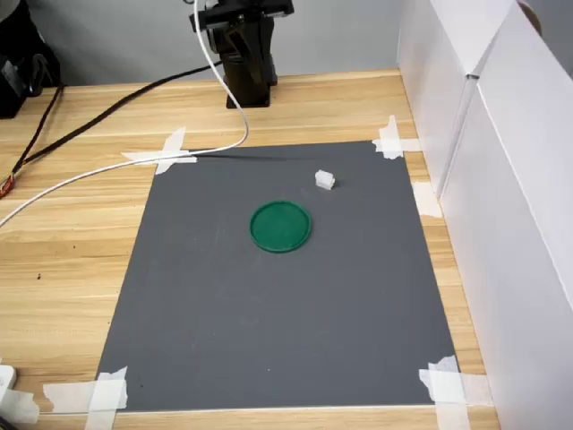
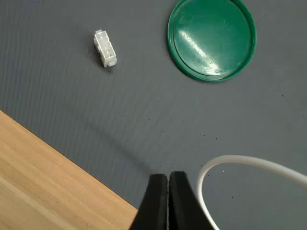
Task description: Grasp a white terminal and put it in the green lid.
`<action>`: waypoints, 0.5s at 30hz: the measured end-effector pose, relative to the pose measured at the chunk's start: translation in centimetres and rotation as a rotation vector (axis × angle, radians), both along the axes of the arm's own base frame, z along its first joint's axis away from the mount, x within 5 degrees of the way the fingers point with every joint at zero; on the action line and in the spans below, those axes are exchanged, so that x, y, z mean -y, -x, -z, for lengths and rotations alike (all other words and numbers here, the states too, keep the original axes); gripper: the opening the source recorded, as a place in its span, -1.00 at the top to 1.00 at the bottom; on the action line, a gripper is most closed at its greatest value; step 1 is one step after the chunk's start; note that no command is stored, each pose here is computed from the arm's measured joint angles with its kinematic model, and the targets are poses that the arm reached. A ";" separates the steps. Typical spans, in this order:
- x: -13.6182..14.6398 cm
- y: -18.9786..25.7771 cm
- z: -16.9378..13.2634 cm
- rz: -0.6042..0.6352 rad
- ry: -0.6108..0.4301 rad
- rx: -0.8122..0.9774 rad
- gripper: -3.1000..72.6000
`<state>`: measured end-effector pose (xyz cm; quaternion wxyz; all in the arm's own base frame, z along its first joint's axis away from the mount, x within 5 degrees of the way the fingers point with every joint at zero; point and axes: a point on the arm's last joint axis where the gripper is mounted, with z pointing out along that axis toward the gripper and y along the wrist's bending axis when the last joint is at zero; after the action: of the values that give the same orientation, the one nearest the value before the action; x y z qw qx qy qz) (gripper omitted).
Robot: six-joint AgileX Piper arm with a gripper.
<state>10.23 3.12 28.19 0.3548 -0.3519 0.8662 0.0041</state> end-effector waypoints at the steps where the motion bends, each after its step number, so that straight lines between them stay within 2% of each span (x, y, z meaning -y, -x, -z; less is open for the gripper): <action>1: 0.0 0.0 0.0 0.000 0.000 0.000 0.96; 15: 0.0 0.3 0.3 -0.044 0.034 -0.032 0.96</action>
<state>9.91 3.12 27.94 0.3347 -0.3769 0.8637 0.0028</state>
